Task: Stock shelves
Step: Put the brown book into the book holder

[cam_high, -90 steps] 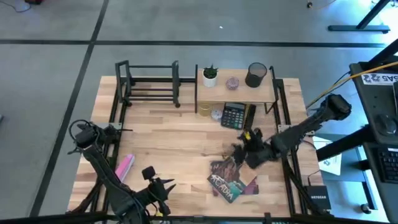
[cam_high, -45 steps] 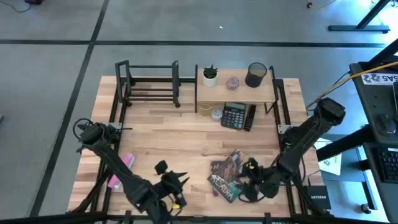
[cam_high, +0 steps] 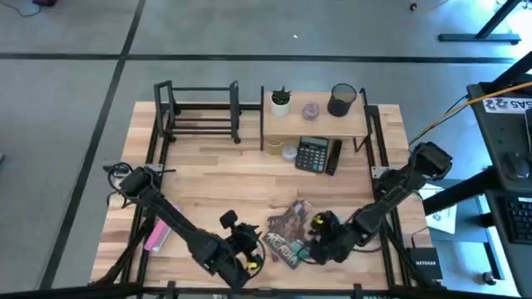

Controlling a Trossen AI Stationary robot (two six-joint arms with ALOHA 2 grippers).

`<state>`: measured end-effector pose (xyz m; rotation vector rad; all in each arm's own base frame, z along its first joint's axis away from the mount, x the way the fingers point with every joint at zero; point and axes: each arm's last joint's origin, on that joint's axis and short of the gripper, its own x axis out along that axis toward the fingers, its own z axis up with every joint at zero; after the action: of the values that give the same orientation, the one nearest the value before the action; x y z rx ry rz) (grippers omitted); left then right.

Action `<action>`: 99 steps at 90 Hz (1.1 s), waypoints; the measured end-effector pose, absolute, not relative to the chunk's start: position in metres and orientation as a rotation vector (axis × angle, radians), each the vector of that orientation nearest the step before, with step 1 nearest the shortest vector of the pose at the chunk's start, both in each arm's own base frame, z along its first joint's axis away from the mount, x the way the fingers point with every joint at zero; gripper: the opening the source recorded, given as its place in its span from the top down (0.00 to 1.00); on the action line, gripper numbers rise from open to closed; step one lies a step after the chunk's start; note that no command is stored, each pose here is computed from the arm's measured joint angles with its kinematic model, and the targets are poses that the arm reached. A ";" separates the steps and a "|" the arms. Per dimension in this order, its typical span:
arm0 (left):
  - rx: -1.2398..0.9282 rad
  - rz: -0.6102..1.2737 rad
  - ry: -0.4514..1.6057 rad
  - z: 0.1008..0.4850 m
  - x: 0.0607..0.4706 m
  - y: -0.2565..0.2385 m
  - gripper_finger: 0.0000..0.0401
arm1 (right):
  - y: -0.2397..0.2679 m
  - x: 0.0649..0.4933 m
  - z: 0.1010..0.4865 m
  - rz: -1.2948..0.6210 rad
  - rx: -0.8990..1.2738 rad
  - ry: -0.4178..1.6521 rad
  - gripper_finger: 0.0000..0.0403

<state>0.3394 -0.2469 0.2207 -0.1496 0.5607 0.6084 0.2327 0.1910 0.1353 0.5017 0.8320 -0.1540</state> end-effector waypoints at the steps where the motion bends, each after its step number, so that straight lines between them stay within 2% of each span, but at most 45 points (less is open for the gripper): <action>1: -0.151 0.610 0.560 0.221 0.340 -0.247 0.83 | 0.190 0.234 0.136 -0.146 0.491 0.825 0.51; 18: -0.158 0.661 0.594 0.218 0.341 -0.235 0.79 | 0.183 0.248 0.140 -0.077 0.381 0.750 0.51; 32: -0.156 0.683 0.678 0.215 0.351 -0.215 0.71 | 0.187 0.246 0.141 -0.032 0.313 0.749 0.51; 42: -0.173 0.650 0.783 0.200 0.359 -0.198 0.66 | 0.187 0.246 0.141 -0.042 0.309 0.740 0.51; 53: -0.223 0.565 0.920 0.175 0.363 -0.183 0.61 | 0.186 0.246 0.142 -0.058 0.310 0.730 0.51; 63: -0.275 0.441 0.940 0.158 0.366 -0.178 0.57 | 0.186 0.247 0.142 -0.067 0.308 0.722 0.51; 77: -0.365 0.271 0.913 0.154 0.367 -0.174 0.52 | 0.186 0.247 0.142 -0.071 0.310 0.717 0.51; 99: -0.419 0.179 0.845 0.170 0.356 -0.170 0.51 | 0.185 0.247 0.142 -0.081 0.319 0.714 0.51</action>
<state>0.3559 -0.1696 0.1695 -0.4188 0.8450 0.1787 0.2468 0.1855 0.1425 0.3189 0.7138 -0.0814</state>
